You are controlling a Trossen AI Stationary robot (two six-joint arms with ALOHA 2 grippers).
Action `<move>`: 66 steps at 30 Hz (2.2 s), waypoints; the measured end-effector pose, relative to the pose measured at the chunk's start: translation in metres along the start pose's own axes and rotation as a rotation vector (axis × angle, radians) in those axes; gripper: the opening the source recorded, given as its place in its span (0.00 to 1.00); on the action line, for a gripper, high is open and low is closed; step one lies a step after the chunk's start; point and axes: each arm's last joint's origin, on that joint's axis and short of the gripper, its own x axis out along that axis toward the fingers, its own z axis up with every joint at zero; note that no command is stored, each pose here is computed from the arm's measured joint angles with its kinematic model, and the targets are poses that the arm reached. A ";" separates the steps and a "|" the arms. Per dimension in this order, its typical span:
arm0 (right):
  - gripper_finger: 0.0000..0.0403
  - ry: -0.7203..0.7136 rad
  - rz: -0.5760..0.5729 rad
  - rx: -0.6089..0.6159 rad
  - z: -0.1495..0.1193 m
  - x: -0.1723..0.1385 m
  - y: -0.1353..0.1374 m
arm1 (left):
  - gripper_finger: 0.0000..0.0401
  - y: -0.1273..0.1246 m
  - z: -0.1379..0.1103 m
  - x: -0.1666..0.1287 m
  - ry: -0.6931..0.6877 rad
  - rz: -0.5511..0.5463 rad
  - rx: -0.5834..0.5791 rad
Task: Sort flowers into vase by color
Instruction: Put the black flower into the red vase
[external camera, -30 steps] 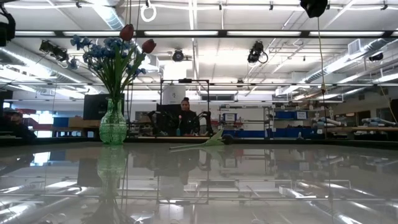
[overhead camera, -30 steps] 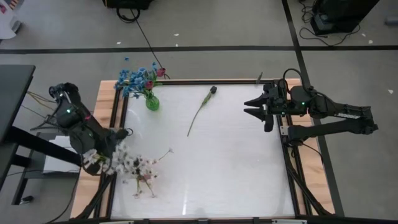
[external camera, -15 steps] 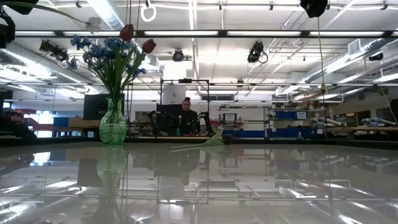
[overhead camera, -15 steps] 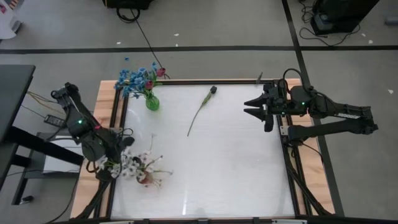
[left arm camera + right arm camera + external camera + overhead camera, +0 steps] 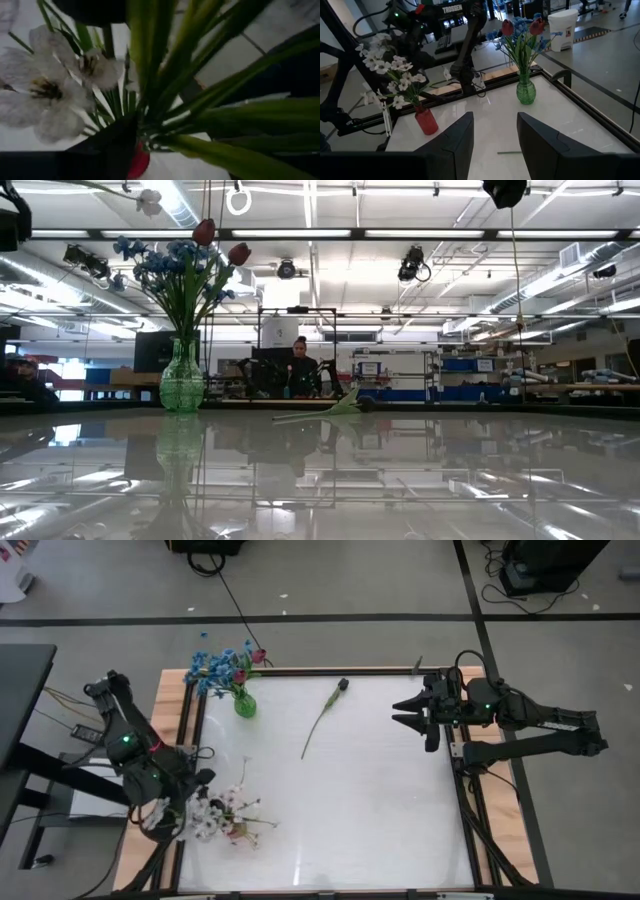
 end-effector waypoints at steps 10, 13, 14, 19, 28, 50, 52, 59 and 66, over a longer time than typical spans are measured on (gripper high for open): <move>0.40 0.000 0.000 0.000 0.000 0.000 0.000 | 0.78 -0.005 0.008 -0.040 0.206 0.027 0.015; 0.40 0.000 0.000 0.000 0.000 0.000 0.000 | 0.78 -0.005 0.013 -0.056 0.253 0.042 0.017; 0.40 0.000 0.000 0.000 0.000 0.000 0.000 | 0.78 -0.004 0.014 -0.061 0.259 0.050 0.015; 0.40 0.000 0.000 0.000 0.000 0.000 0.000 | 0.78 0.000 0.027 -0.088 0.262 0.114 0.026; 0.40 0.000 0.000 0.000 0.000 0.000 0.000 | 0.71 0.014 0.057 -0.138 0.050 0.422 0.050; 0.40 -0.016 0.005 0.000 0.002 0.000 0.000 | 0.67 0.065 0.150 -0.052 -0.062 0.902 -0.126; 0.40 -0.020 0.006 0.000 0.002 0.000 0.001 | 0.67 0.082 0.158 -0.036 -0.046 0.911 -0.160; 0.40 -0.039 0.011 0.001 0.004 0.000 0.001 | 0.67 0.164 0.176 0.022 -0.032 0.938 -0.301; 0.40 -0.040 0.011 0.001 0.004 0.000 0.001 | 0.67 0.260 0.162 0.071 -0.037 1.029 -0.525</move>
